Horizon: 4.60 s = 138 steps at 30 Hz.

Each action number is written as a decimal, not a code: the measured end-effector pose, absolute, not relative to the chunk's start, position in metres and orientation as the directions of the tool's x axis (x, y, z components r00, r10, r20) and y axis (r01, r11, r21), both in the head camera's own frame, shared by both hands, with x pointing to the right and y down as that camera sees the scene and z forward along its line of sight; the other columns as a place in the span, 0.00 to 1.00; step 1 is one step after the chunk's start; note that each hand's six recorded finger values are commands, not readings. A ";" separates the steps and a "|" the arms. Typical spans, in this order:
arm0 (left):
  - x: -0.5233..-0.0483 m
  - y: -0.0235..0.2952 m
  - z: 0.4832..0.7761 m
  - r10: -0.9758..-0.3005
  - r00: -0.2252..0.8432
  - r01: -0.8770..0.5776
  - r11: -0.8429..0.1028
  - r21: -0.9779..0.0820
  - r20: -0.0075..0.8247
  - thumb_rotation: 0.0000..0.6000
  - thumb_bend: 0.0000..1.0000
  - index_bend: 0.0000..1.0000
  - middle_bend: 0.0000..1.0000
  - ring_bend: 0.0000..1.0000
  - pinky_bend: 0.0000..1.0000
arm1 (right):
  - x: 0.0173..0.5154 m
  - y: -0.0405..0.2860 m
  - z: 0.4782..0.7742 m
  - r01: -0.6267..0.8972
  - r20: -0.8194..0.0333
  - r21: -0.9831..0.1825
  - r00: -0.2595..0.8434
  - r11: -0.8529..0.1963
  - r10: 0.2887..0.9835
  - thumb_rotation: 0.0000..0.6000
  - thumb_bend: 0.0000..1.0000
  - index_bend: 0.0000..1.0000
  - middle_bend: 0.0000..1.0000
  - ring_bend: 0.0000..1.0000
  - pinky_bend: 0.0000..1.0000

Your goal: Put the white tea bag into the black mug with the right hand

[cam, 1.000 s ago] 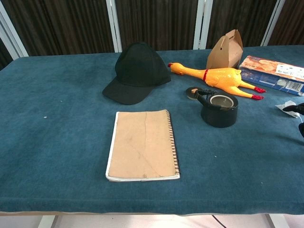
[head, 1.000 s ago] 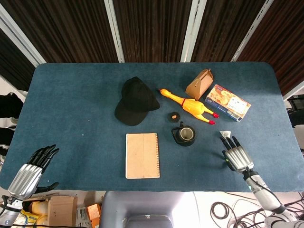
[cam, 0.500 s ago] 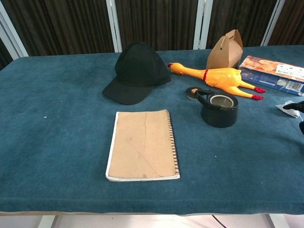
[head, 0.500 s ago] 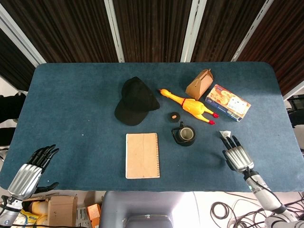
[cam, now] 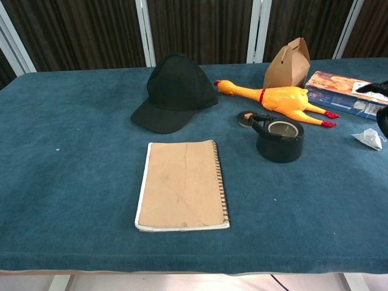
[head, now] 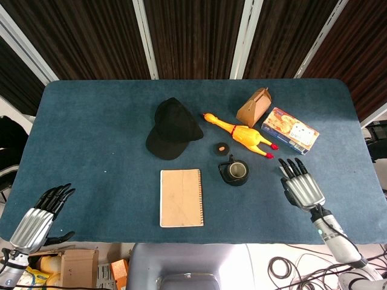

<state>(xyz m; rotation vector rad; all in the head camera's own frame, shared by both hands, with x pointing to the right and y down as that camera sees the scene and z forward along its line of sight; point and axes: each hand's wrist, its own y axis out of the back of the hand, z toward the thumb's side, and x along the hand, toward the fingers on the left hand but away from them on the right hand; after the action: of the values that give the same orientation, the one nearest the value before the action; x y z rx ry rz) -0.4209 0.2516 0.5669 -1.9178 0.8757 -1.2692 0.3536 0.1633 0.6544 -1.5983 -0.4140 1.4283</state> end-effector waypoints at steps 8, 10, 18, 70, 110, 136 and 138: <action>-0.422 0.251 0.566 -0.819 0.300 -0.170 -0.551 -0.817 0.489 1.00 0.03 0.00 0.00 0.00 0.09 | 0.329 0.134 0.609 -0.264 -0.510 -0.856 0.294 -0.444 0.808 1.00 0.44 0.64 0.00 0.00 0.00; -0.422 0.251 0.566 -0.820 0.298 -0.171 -0.549 -0.818 0.488 1.00 0.03 0.00 0.00 0.00 0.09 | 0.325 0.129 0.601 -0.264 -0.496 -0.864 0.295 -0.429 0.817 1.00 0.44 0.64 0.00 0.00 0.00; -0.423 0.250 0.566 -0.820 0.299 -0.174 -0.550 -0.817 0.488 1.00 0.03 0.00 0.00 0.00 0.09 | 0.308 0.110 0.576 -0.239 -0.461 -0.883 0.290 -0.403 0.839 1.00 0.44 0.64 0.00 0.00 0.00; -0.433 0.241 0.564 -0.828 0.278 -0.210 -0.548 -0.810 0.487 1.00 0.03 0.00 0.00 0.00 0.09 | 0.206 0.055 0.597 -0.255 -0.481 -0.872 0.294 -0.417 0.826 1.00 0.44 0.64 0.02 0.00 0.00; -0.428 0.244 0.565 -0.826 0.282 -0.196 -0.548 -0.813 0.488 1.00 0.03 0.00 0.00 0.00 0.09 | 0.282 0.166 0.662 -0.489 -0.645 -0.744 0.346 -0.456 0.682 1.00 0.44 0.30 0.00 0.00 0.00; -0.431 0.241 0.565 -0.828 0.279 -0.202 -0.546 -0.813 0.487 1.00 0.03 0.00 0.00 0.00 0.09 | 0.238 0.120 0.692 -0.421 -0.672 -0.731 0.309 -0.537 0.673 1.00 0.44 0.34 0.00 0.00 0.00; -0.431 0.240 0.565 -0.827 0.279 -0.203 -0.547 -0.812 0.487 1.00 0.03 0.00 0.00 0.00 0.09 | 0.237 0.121 0.695 -0.426 -0.676 -0.727 0.310 -0.538 0.668 1.00 0.44 0.35 0.00 0.00 0.00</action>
<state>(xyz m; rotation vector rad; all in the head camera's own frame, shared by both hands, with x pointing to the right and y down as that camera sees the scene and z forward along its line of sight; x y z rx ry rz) -0.4311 0.2403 0.5649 -1.9241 0.9237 -1.2789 0.2370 0.1208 0.6948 -1.6107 -0.2258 1.4206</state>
